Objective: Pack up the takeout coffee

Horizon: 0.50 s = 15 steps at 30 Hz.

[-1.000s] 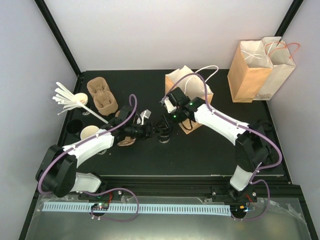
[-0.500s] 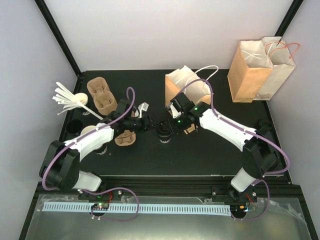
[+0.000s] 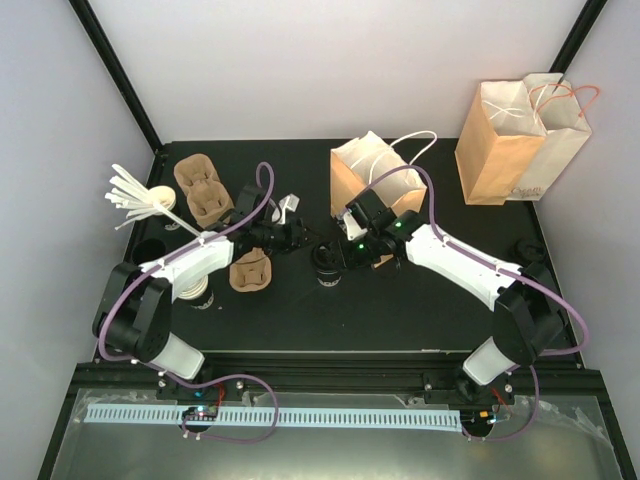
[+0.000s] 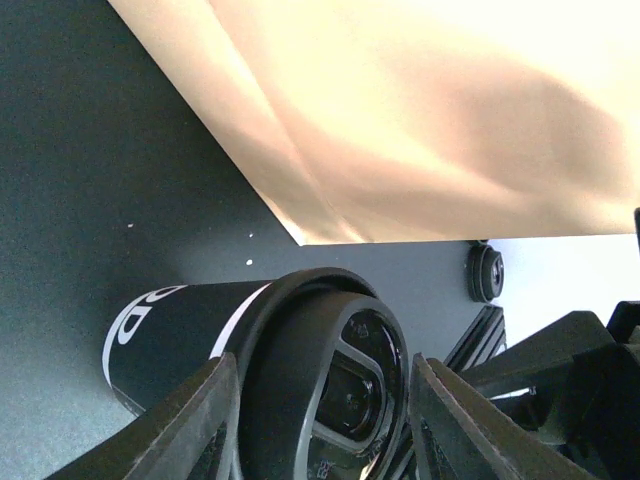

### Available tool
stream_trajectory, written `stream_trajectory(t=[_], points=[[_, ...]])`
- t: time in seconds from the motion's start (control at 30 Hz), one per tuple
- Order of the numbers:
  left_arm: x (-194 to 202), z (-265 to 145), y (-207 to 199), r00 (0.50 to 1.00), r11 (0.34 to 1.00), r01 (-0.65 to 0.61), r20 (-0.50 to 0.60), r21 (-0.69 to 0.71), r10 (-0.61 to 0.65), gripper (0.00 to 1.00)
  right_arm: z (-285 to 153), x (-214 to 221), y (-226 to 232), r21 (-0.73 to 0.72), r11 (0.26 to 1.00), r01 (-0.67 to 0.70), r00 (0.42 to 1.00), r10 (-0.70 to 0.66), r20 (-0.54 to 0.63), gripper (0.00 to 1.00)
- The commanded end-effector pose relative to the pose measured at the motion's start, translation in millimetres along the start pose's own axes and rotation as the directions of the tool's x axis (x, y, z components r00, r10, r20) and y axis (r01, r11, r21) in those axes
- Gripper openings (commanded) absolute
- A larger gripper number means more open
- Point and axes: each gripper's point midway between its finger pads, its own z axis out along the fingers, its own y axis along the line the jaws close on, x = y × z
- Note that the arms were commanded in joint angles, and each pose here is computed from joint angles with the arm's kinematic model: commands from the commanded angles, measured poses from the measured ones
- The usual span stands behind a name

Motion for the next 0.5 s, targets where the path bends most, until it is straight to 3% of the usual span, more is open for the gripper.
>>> stream_trajectory(t=[0.0, 0.13, 0.47], points=[[-12.1, 1.6, -15.0, 0.999, 0.998, -0.04, -0.003, 0.055, 0.041, 0.49, -5.6, -7.2, 15.6, -0.074, 0.997, -0.015, 0.999, 0.018, 0.04, 0.44], [-14.5, 3.8, -16.9, 0.999, 0.997, -0.038, -0.01, 0.065, 0.039, 0.49, -9.6, -13.1, 5.6, -0.01, 1.0, -0.019, 0.997, 0.02, 0.069, 0.45], [-14.5, -27.6, -13.8, 0.995, 0.996, -0.056, 0.075, -0.065, 0.06, 0.54, -15.8, -36.0, -16.5, 0.097, 0.995, 0.008, 0.994, -0.019, 0.111, 0.45]])
